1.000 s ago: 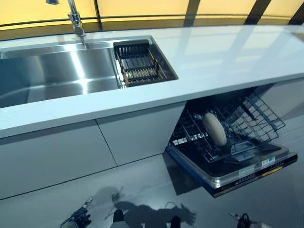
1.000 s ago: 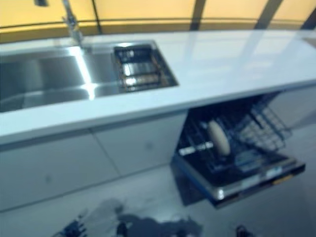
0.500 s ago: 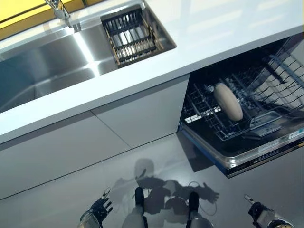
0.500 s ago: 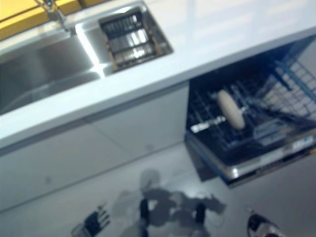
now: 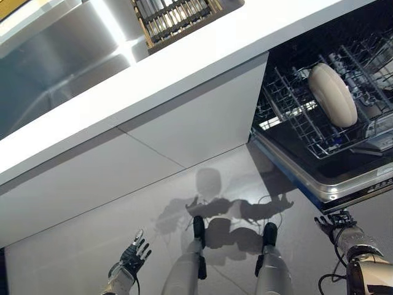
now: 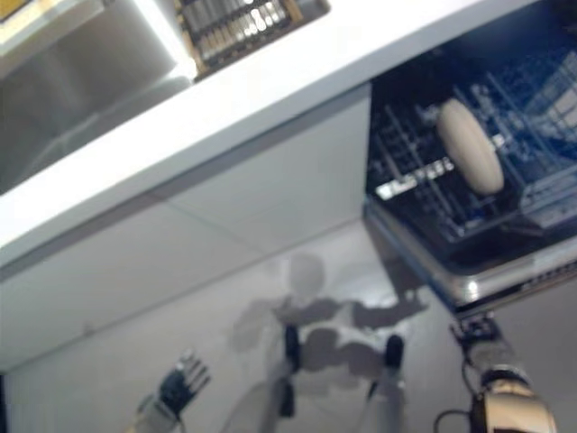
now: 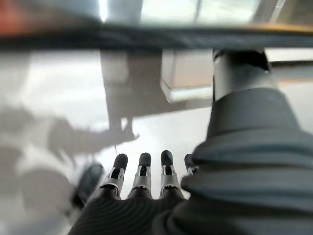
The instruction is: Take plates into dishwasher
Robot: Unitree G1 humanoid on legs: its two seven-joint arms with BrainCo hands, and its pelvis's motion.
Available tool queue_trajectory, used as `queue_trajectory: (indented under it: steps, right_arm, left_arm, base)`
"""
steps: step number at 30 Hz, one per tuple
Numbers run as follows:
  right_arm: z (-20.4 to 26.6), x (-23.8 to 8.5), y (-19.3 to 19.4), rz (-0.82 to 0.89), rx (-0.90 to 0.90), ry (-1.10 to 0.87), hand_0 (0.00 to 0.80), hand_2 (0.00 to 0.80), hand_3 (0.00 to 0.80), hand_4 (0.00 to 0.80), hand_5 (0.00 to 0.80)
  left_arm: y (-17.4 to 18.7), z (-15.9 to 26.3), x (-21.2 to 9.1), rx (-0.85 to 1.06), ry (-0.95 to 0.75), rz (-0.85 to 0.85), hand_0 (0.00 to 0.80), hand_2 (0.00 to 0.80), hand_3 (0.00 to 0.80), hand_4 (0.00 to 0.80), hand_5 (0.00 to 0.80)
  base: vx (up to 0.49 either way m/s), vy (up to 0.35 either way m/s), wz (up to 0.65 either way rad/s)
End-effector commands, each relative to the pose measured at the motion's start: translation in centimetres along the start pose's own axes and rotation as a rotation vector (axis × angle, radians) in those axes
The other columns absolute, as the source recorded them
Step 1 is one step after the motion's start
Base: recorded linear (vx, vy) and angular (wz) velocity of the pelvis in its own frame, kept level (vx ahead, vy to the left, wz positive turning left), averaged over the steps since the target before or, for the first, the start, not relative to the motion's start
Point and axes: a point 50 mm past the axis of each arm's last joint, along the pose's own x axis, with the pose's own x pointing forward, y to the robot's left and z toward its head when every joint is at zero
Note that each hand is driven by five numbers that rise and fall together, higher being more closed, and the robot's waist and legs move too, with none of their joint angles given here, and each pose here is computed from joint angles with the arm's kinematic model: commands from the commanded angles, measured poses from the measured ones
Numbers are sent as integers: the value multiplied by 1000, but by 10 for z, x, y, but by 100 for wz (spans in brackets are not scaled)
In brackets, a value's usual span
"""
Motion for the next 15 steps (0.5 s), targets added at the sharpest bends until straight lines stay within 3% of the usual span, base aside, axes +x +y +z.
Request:
queue_trajectory:
  steps: [1, 5, 9, 15]
  right_arm:
    - [12, -12, 106, 470, 193, -60, 0, 0, 0, 0, 0]
    - [6, -33, 166, 754, 252, 1, 0, 0, 0, 0, 0]
    - [-8, -58, 213, 976, 157, 62, 0, 0, 0, 0, 0]
    - [-18, -92, 257, 1164, 118, 78, 0, 0, 0, 0, 0]
  left_arm:
    - [1, 1, 0, -26, -26, -2, 0, 0, 0, 0, 0]
    - [5, -8, -3, -24, 4, 3, 0, 0, 0, 0, 0]
    - [8, -10, -6, -9, 21, 3, 0, 0, 0, 0, 0]
    - [8, -10, -6, 15, 36, 6, 0, 0, 0, 0, 0]
  base:
    - [-2, 32, 11]
    - [6, 32, 6]
    - [24, 15, 1]
    - [56, 7, -1]
